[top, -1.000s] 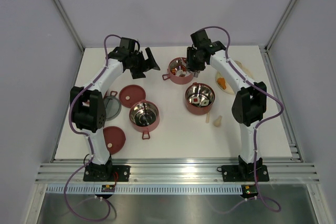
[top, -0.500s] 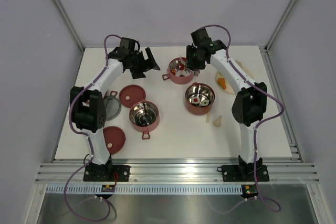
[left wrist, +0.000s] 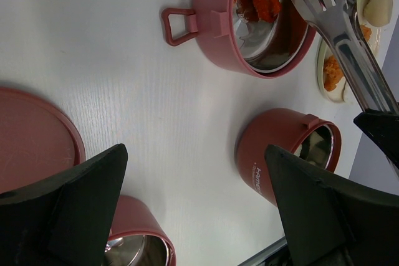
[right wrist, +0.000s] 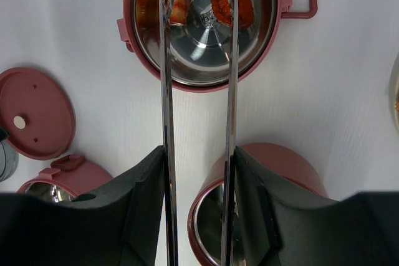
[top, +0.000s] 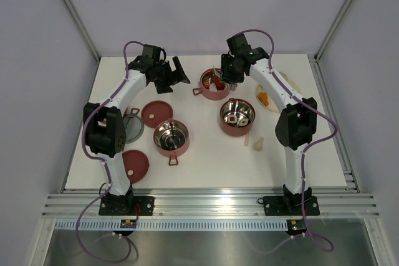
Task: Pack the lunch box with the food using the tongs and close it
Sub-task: Pick up the fake food from the plate.
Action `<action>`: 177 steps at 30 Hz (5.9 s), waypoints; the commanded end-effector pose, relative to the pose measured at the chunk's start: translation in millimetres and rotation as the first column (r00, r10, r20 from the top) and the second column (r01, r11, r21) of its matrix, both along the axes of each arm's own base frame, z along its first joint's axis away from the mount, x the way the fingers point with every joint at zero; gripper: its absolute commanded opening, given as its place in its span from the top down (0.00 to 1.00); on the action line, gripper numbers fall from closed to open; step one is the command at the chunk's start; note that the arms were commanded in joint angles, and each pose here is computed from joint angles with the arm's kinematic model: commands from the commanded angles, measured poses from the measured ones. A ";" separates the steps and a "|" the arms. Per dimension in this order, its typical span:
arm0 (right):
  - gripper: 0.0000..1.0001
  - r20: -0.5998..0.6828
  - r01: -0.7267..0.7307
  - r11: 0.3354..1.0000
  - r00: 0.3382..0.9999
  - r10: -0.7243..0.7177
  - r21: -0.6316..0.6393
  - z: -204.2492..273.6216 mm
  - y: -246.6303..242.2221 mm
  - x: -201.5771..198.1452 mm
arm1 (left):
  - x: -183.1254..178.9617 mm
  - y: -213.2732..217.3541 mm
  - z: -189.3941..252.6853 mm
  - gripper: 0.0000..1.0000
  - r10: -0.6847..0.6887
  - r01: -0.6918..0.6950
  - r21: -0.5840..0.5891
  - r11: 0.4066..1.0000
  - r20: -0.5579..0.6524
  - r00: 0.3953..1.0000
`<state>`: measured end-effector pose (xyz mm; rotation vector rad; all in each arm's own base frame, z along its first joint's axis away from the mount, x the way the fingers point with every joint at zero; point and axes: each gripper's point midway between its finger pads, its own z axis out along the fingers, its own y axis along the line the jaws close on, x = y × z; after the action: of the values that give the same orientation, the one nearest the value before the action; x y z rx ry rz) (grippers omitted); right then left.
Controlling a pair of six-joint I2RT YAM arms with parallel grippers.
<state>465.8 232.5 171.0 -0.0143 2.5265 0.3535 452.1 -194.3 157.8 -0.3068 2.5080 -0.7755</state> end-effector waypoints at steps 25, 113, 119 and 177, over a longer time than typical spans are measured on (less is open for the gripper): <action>0.55 0.171 0.359 0.933 0.918 -0.357 0.023 66.5 -175.6 -25.0 | 4.5 0.5 26.7 0.04 -0.019 0.020 -0.011 1.000 0.077 0.997; 0.45 -0.041 0.365 0.912 0.925 -0.378 -0.187 -40.1 -261.4 -35.7 | 3.4 -4.4 10.7 0.04 -0.032 0.033 -0.018 0.999 0.039 0.999; 0.45 -0.043 0.364 0.912 0.925 -0.378 -0.187 -39.1 -260.8 -40.8 | 2.8 -5.1 8.9 0.04 -0.032 0.033 -0.019 0.999 0.037 0.999; 0.67 0.036 0.390 0.913 0.921 -0.389 -0.119 18.4 -255.4 -73.2 | 0.0 -6.9 10.1 0.04 -0.039 0.040 -0.020 0.999 0.042 0.998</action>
<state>399.9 -25.8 157.7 0.4310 2.5363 -0.0050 450.9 -194.5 157.2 -0.2918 2.5126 -0.7752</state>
